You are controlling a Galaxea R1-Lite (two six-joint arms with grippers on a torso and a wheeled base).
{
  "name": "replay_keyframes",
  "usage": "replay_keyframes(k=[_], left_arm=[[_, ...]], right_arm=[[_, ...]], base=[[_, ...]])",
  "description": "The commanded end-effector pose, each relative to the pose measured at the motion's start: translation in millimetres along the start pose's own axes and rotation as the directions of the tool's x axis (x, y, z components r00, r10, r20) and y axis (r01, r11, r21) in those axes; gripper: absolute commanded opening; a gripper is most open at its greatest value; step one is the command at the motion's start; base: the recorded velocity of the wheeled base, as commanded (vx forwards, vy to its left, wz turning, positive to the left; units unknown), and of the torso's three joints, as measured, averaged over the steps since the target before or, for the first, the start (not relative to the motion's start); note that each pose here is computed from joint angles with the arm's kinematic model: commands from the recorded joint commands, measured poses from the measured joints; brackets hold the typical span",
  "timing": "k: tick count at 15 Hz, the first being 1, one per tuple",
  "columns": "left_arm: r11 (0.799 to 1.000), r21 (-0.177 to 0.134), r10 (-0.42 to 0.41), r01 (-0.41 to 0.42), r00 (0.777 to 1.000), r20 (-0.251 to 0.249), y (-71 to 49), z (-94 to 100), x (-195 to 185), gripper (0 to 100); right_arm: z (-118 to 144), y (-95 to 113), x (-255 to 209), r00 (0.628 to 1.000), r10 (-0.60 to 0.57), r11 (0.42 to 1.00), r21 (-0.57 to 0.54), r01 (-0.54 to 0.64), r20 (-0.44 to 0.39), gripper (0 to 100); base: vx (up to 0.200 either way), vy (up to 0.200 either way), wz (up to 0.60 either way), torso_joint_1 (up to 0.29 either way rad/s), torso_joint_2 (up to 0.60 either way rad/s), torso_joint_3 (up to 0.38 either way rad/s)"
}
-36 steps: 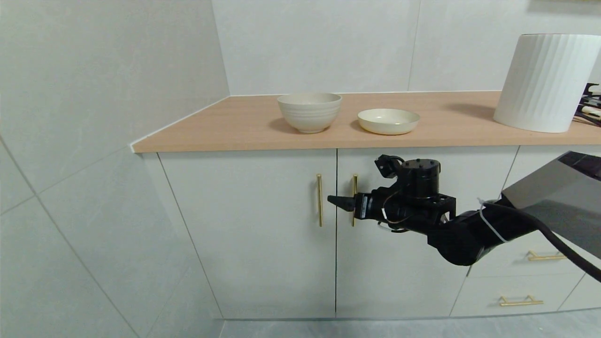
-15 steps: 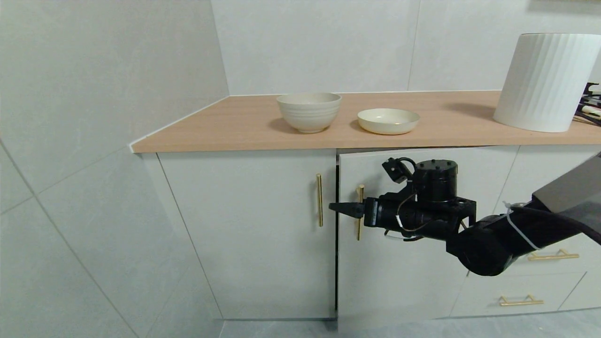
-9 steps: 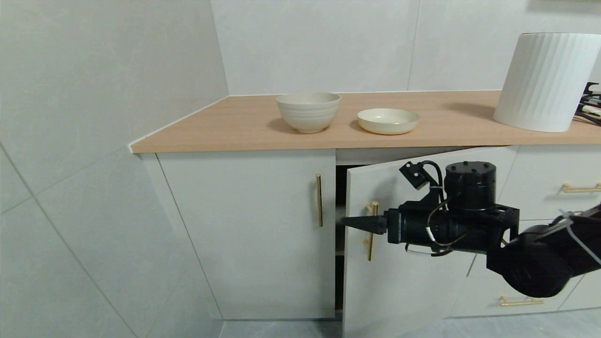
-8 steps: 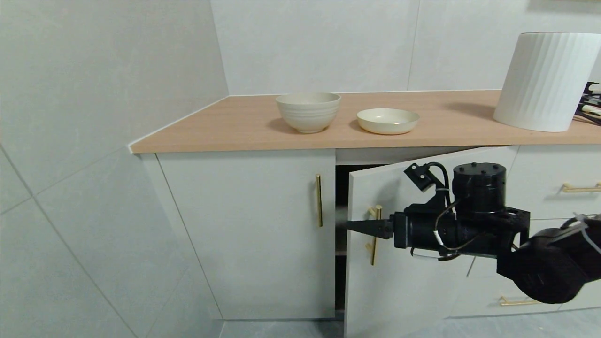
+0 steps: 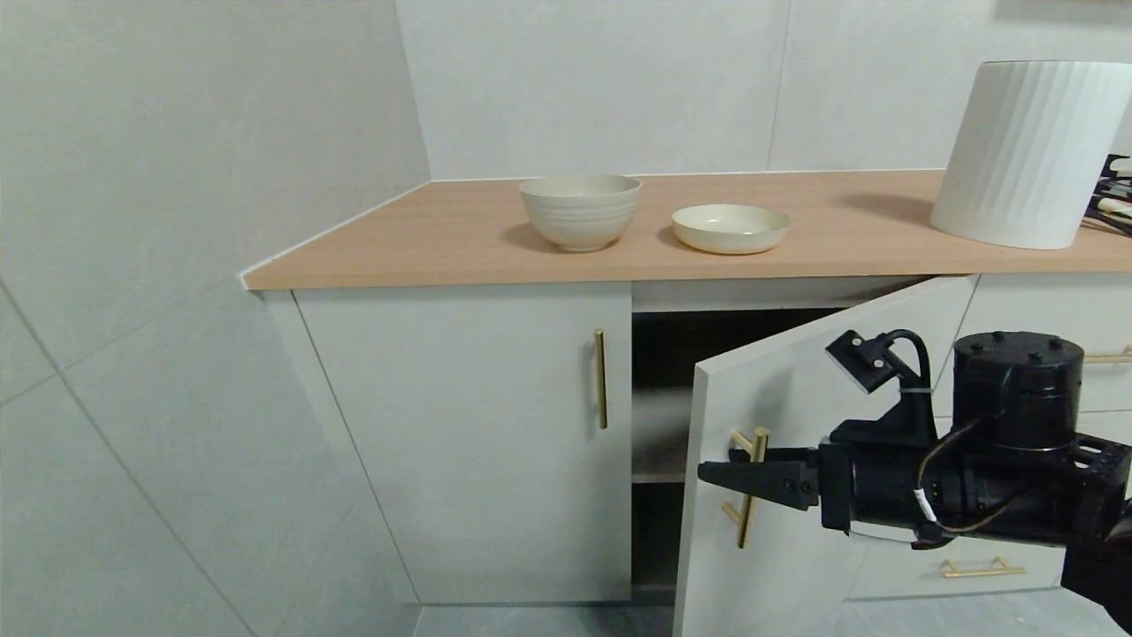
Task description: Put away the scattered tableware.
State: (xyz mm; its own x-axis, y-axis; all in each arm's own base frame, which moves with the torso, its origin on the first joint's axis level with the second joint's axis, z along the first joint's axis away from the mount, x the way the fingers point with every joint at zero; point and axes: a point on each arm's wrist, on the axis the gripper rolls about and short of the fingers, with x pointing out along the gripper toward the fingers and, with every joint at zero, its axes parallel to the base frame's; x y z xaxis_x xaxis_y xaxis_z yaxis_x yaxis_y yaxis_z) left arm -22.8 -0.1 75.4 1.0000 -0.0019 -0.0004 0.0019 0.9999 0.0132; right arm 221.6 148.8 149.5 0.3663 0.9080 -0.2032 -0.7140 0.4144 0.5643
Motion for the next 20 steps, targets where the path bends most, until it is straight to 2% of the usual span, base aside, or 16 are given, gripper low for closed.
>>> replay_keyframes(k=[1, 2, 4, 5, 7, 9, 10, 12, 14, 15, 17, 18, 19, 20], left_arm=[[1.000, -0.009, 0.000, 0.000, 1.000, 0.000, 0.0, 0.0, 0.0, 100], [1.000, -0.009, 0.010, -0.010, 1.000, 0.006, 0.2, 0.9, -0.1, 100], [1.000, -0.015, 0.008, -0.006, 0.996, 0.086, 0.4, 24.8, -8.2, 100], [1.000, -0.017, -0.008, 0.009, 0.996, 0.088, 0.3, 36.9, -12.4, 100], [0.993, -0.018, -0.121, 0.120, 0.992, -0.019, -0.5, 70.5, -8.8, 100], [0.957, -0.036, -0.289, 0.287, 0.954, -0.081, -2.8, 102.7, 8.3, 100], [0.906, -0.064, -0.424, 0.419, 0.897, -0.126, -6.3, 123.5, 25.7, 100], [0.845, -0.140, -0.535, 0.516, 0.813, -0.228, -12.1, 143.5, 65.6, 100], [0.774, -0.213, -0.633, 0.596, 0.714, -0.301, -21.9, 151.8, 110.9, 100], [0.746, -0.250, -0.665, 0.617, 0.671, -0.329, -29.8, 150.4, 134.7, 100], [0.705, -0.292, -0.708, 0.646, 0.617, -0.345, -45.3, 144.0, 163.5, 100], [0.671, -0.321, -0.740, 0.669, 0.575, -0.348, -59.5, 136.4, 181.4, 100], [0.623, -0.373, -0.780, 0.687, 0.515, -0.355, -79.9, 126.4, 198.2, 100], [0.599, -0.407, -0.799, 0.689, 0.481, -0.360, -91.6, 120.5, 205.4, 100]], right_arm=[[0.6, 6.1, -7.1, 1.000, 0.010, 1.000, -0.014, -0.009, 0.018, 100], [-0.5, 6.0, -7.8, 1.000, 0.009, 1.000, -0.013, -0.009, 0.017, 100], [-1.1, 6.1, -8.3, 1.000, 0.009, 1.000, -0.012, -0.008, 0.016, 100], [-2.3, 5.8, -8.6, 1.000, 0.007, 1.000, -0.010, -0.007, 0.013, 100], [-2.7, 5.6, -8.7, 1.000, 0.006, 1.000, -0.009, -0.006, 0.012, 100], [-4.0, 6.3, -8.2, 1.000, 0.009, 1.000, -0.008, -0.009, 0.007, 100], [-4.4, 6.2, -8.3, 1.000, 0.010, 1.000, -0.007, -0.010, 0.005, 100], [-5.4, 4.6, -7.0, 1.000, 0.007, 1.000, -0.002, -0.007, 0.000, 100], [-5.6, 4.3, -6.8, 1.000, 0.006, 1.000, -0.002, -0.006, -0.001, 100], [-6.0, 4.2, -6.9, 1.000, 0.006, 1.000, -0.001, -0.006, -0.003, 100], [-6.4, 4.1, -7.0, 1.000, 0.005, 1.000, 0.000, -0.005, -0.004, 100], [-7.1, 3.2, -6.2, 1.000, 0.004, 1.000, 0.003, -0.003, -0.007, 100], [-7.7, 2.7, -6.1, 1.000, 0.002, 1.000, 0.005, -0.002, -0.009, 100], [-7.7, 2.7, -6.1, 1.000, 0.002, 1.000, 0.005, -0.002, -0.009, 100]], base=[[0.000, 0.000, 0.00, 0.000, 0.00, 0.000], [0.000, 0.000, 0.00, 0.000, 0.00, 0.000], [0.000, 0.000, 0.00, 0.000, 0.00, 0.000], [0.000, 0.000, 0.00, 0.000, 0.00, 0.000], [0.000, 0.000, 0.00, 0.000, 0.00, 0.000], [0.000, 0.000, 0.00, 0.000, 0.00, 0.000], [0.000, 0.000, 0.00, 0.000, 0.00, 0.000], [0.000, 0.000, 0.00, 0.000, 0.00, 0.000], [0.000, 0.000, 0.00, 0.000, 0.00, 0.000], [0.000, 0.000, 0.00, 0.000, 0.00, 0.000], [0.000, 0.000, 0.00, 0.000, 0.00, 0.000], [0.000, 0.000, 0.00, 0.000, 0.00, 0.000], [0.000, 0.000, 0.00, 0.000, 0.00, 0.000], [0.000, 0.000, 0.00, 0.000, 0.00, 0.000]])
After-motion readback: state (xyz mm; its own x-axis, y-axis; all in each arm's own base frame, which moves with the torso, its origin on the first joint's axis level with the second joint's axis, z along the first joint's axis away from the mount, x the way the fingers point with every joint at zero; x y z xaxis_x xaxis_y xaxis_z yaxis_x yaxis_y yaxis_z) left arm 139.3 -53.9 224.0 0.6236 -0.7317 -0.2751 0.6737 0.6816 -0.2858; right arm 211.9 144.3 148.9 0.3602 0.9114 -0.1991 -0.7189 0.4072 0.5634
